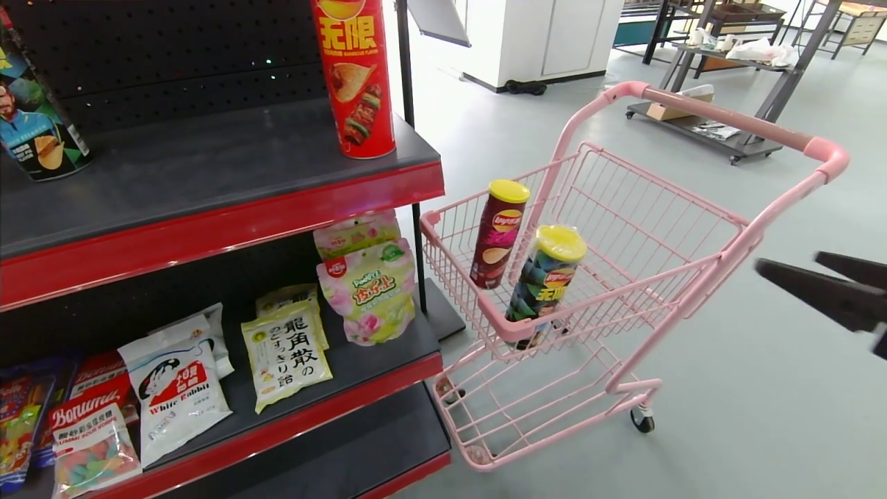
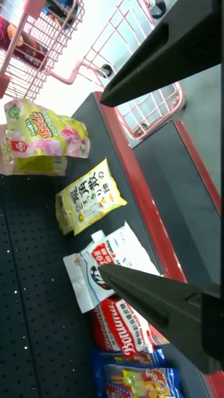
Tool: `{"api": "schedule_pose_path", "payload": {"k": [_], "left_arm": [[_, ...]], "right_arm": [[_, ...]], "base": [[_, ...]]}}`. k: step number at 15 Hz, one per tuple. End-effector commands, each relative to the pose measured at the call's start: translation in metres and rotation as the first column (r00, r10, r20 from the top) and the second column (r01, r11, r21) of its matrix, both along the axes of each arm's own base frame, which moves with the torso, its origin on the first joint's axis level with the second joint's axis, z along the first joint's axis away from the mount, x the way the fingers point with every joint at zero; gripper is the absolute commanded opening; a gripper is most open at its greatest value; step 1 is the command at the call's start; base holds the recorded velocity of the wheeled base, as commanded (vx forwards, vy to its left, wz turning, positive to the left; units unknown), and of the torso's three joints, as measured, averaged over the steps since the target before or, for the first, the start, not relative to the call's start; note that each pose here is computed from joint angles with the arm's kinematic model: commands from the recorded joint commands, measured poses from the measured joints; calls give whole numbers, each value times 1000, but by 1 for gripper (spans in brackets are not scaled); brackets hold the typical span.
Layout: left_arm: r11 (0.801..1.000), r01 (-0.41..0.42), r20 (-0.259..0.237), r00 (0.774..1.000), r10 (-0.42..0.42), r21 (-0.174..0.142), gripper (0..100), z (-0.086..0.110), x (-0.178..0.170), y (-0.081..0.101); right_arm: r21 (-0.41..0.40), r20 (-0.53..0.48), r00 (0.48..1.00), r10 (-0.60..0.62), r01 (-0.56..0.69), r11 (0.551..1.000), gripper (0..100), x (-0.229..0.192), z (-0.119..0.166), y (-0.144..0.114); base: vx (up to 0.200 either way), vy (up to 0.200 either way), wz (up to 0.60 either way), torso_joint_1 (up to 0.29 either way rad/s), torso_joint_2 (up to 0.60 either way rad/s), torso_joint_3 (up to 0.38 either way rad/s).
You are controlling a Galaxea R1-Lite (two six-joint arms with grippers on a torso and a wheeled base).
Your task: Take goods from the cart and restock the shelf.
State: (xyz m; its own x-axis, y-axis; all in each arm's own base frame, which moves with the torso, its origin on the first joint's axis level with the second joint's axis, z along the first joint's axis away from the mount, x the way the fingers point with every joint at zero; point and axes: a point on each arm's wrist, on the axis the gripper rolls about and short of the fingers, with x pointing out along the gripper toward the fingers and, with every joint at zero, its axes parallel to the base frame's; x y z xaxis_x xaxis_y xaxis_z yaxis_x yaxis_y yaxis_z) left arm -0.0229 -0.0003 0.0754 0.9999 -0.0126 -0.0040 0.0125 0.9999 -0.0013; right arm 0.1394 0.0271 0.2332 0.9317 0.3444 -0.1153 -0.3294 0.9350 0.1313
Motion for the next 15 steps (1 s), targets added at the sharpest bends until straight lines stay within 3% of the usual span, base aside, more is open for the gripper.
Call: {"api": "schedule_pose_path", "payload": {"k": [1, 9, 15], "left_arm": [[1000, 0, -2, 1000, 0, 0, 100, 0, 0, 0], [1000, 0, -2, 1000, 0, 0, 100, 0, 0, 0], [1000, 0, -2, 1000, 0, 0, 100, 0, 0, 0]], "right_arm": [[-7, -170, 977, 132, -135, 991, 100, 123, -54, 44], [-15, -209, 950, 234, -242, 970, 100, 145, -86, 88], [-26, -211, 960, 183, -193, 981, 100, 169, -93, 91]], "base": [[0, 0, 0, 0, 0, 0], [0, 0, 0, 0, 0, 0], [0, 0, 0, 0, 0, 0]]}}
